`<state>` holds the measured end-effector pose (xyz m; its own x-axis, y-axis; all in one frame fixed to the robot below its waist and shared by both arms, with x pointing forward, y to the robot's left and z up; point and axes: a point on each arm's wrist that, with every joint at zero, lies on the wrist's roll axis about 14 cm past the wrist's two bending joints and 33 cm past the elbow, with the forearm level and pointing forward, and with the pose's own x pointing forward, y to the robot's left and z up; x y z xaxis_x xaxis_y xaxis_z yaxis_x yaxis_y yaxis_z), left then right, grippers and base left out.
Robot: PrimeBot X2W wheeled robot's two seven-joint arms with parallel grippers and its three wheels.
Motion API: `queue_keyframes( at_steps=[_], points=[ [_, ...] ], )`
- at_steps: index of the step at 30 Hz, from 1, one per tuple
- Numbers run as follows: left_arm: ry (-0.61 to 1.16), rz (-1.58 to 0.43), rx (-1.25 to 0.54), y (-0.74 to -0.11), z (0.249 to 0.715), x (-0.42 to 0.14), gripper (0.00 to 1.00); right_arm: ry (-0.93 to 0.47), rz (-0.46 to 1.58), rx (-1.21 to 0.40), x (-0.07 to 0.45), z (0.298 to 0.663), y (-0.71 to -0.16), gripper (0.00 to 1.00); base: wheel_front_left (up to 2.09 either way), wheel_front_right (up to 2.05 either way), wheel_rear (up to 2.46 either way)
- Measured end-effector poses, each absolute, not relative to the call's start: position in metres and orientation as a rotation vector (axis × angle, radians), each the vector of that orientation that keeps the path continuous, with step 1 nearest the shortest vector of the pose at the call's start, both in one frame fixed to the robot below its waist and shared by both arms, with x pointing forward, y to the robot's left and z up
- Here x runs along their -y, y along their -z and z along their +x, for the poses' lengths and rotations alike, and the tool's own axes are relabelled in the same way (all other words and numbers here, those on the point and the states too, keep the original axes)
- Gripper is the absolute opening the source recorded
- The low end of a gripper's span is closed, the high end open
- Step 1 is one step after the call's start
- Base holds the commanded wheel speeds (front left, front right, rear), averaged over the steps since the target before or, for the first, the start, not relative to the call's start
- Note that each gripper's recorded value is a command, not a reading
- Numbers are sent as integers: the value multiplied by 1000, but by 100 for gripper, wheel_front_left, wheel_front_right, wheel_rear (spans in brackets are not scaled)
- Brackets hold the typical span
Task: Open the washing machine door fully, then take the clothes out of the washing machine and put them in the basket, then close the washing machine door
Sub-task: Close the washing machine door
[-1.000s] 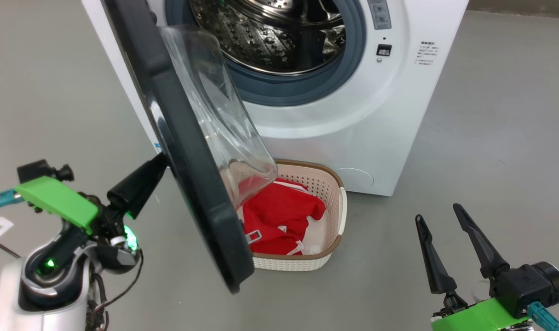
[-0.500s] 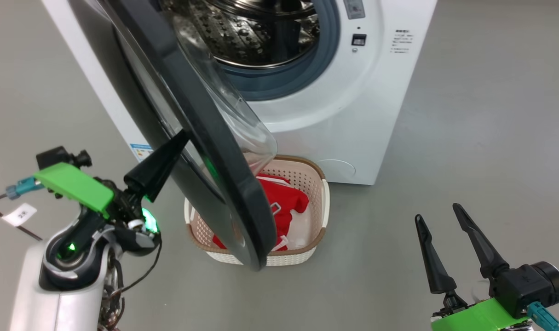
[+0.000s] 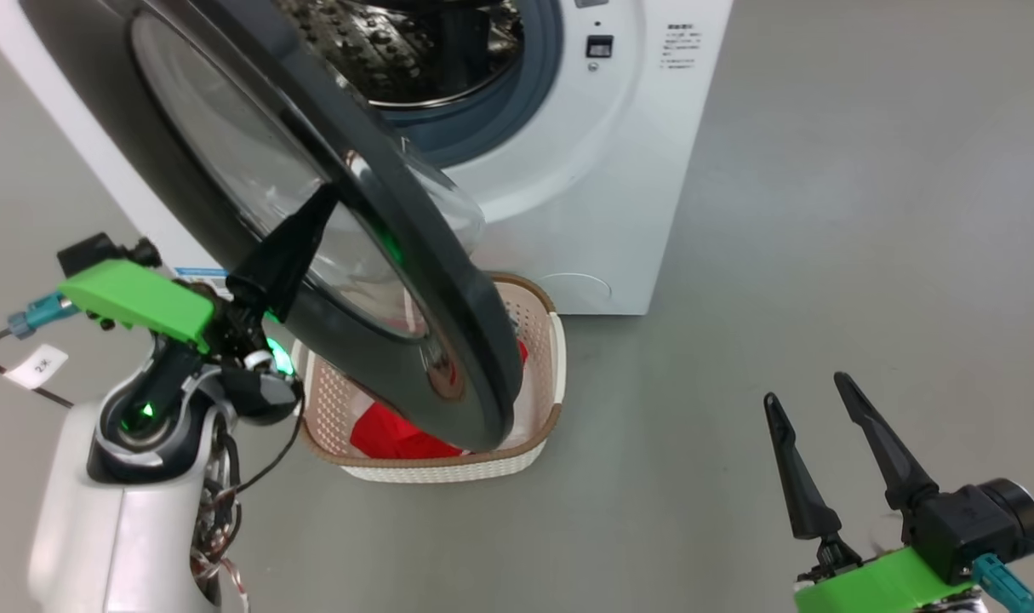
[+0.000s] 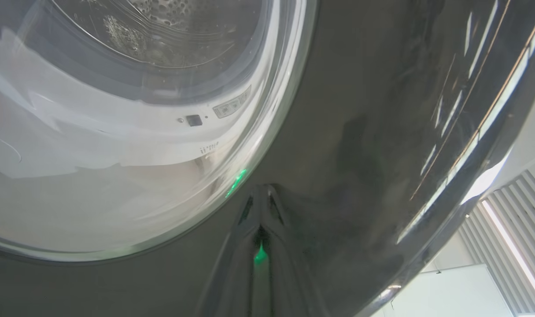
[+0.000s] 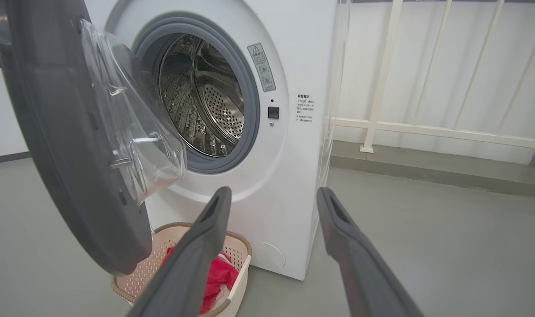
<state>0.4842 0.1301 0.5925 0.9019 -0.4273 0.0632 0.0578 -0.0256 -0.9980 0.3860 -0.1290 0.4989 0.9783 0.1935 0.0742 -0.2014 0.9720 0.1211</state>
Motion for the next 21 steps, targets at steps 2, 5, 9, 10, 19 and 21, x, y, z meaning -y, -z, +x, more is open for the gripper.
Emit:
queue_keyframes(
  at_steps=[2,5,9,10,19,21],
  points=[
    [411,-1556,-300,-593,489,-125,0,-190,127,65,132,387,-500,100,0,0,0],
    [414,-1558,-309,-592,496,-116,0,-176,125,72,137,388,-502,100,0,0,0],
    [429,-1557,-303,-594,505,-108,0,-159,122,66,142,386,-500,100,0,0,0],
    [431,-1558,-298,-595,507,-106,0,-155,121,64,144,385,-499,100,0,0,0],
    [438,-1564,-304,-594,528,-89,0,-124,117,45,153,382,-493,100,0,0,0],
    [444,-1562,-300,-596,534,-85,0,-119,116,42,155,383,-492,100,0,0,0]
  ],
)
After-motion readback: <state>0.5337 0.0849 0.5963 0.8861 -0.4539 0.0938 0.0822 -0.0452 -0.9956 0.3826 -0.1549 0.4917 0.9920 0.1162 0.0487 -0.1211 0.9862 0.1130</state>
